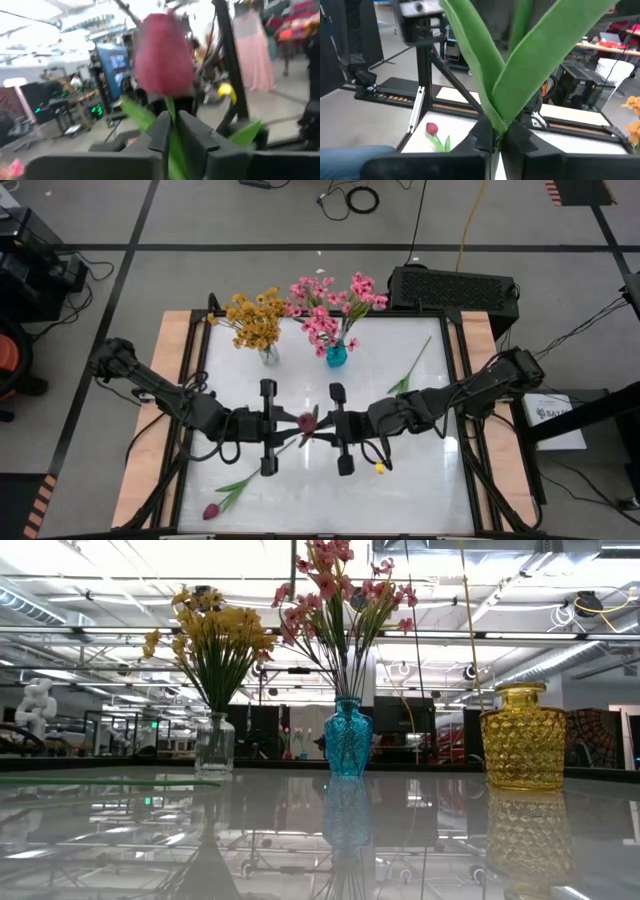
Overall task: Sort flowers into vase by color
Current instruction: Put the top left red flower into the yellow vase
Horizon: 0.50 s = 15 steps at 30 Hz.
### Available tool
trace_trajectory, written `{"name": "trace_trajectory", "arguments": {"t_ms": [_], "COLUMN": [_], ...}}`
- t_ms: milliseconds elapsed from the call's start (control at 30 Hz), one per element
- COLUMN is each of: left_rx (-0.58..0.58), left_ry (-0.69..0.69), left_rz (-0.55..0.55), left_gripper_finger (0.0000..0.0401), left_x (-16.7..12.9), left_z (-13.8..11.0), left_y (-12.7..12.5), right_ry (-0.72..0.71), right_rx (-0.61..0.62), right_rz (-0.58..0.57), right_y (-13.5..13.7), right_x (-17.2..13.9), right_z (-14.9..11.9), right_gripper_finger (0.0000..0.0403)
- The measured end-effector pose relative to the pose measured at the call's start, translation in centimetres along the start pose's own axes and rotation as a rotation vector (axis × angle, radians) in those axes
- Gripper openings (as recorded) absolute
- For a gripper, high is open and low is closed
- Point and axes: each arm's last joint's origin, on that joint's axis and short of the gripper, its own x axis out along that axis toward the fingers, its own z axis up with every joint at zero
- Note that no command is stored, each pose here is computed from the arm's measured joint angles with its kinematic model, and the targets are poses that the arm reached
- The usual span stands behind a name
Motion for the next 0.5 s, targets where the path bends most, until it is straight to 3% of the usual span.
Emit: {"name": "trace_trajectory", "arguments": {"t_ms": [333, 500], "left_rx": [0.016, 0.005], "left_ry": [0.168, 0.338], "left_rz": [-0.053, -0.052], "left_gripper_finger": [0.021, 0.0252], "left_x": [-1.4, -2.3], "left_z": [-0.7, -2.1], "left_y": [-0.8, -1.7], "right_ry": [0.117, 0.211], "right_rx": [0.075, 0.135], "right_rz": [0.007, -0.003], "right_y": [-1.1, -1.6], "right_x": [-4.6, -8.5], "right_z": [1.7, 2.4], "right_gripper_finger": [0.0005, 0.0006]}}
